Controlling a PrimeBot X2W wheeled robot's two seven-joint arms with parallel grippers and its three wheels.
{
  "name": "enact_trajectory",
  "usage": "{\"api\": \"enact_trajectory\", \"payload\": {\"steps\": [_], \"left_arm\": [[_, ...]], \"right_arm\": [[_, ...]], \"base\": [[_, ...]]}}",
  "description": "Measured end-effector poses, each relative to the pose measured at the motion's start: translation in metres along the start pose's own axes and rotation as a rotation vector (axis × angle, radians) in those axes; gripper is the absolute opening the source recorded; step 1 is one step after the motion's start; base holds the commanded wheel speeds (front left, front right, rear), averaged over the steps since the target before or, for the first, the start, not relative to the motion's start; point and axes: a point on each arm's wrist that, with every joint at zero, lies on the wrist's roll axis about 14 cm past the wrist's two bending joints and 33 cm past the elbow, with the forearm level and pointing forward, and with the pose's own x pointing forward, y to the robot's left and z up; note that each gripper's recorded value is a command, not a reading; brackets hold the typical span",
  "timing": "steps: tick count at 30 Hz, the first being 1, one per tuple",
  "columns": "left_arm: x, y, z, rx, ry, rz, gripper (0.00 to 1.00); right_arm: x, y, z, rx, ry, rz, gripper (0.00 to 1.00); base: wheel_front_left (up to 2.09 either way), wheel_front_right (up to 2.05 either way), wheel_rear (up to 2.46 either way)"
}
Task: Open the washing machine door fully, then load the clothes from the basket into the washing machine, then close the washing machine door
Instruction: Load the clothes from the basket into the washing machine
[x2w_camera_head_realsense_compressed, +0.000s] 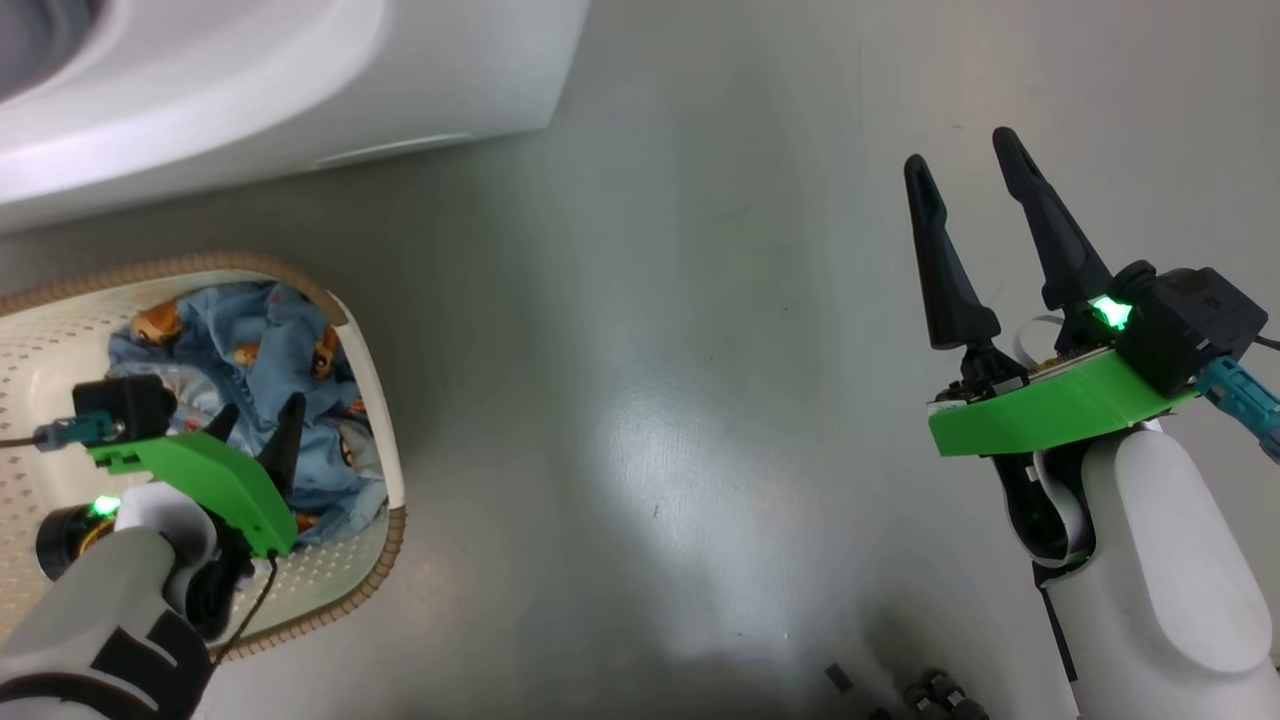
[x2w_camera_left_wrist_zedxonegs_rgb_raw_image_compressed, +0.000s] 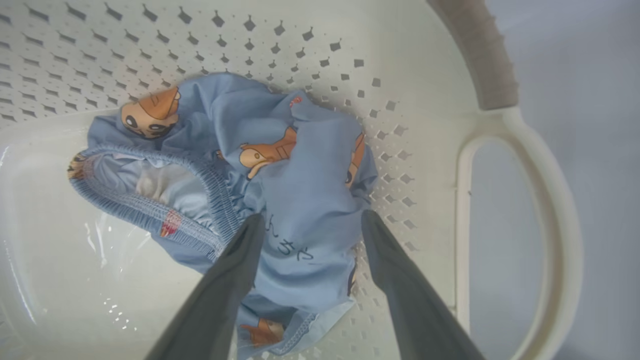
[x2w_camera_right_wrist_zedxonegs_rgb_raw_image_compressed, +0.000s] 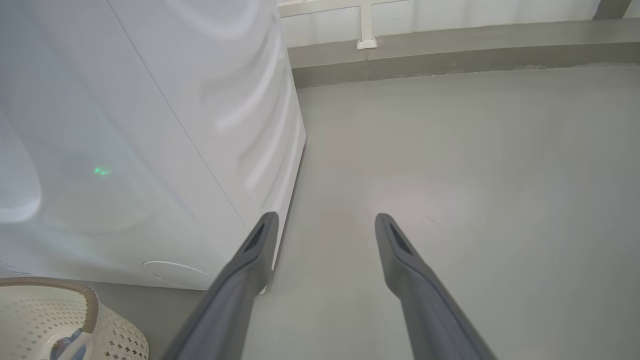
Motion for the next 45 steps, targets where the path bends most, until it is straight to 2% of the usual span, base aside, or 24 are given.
{"api": "enact_trajectory", "payload": {"steps": [19, 20, 21, 24, 30, 45], "left_arm": [[0.019, 0.005, -0.007, -0.037, 0.057, 0.0, 1.0], [0.02, 0.005, -0.007, -0.038, 0.059, -0.001, 0.88], [0.021, 0.004, -0.006, -0.04, 0.059, -0.001, 0.56], [0.024, 0.004, -0.006, -0.047, 0.06, -0.003, 0.0], [0.023, 0.004, -0.005, -0.062, 0.057, 0.001, 0.0], [-0.011, 0.004, 0.036, -0.128, -0.112, 0.015, 0.0]], "right_arm": [[0.008, 0.004, -0.012, -0.038, 0.019, 0.036, 1.0], [0.008, 0.003, -0.012, -0.039, 0.021, 0.034, 1.0], [0.008, 0.003, -0.012, -0.04, 0.021, 0.034, 1.0], [0.008, 0.001, -0.013, -0.043, 0.022, 0.032, 1.0], [0.008, 0.002, -0.011, -0.05, 0.018, 0.035, 1.0], [0.008, 0.018, 0.023, -0.048, -0.056, 0.068, 1.0]], "base": [[0.0, 0.0, 0.0], [0.0, 0.0, 0.0], [0.0, 0.0, 0.0], [0.0, 0.0, 0.0], [0.0, 0.0, 0.0], [0.0, 0.0, 0.0]]}}
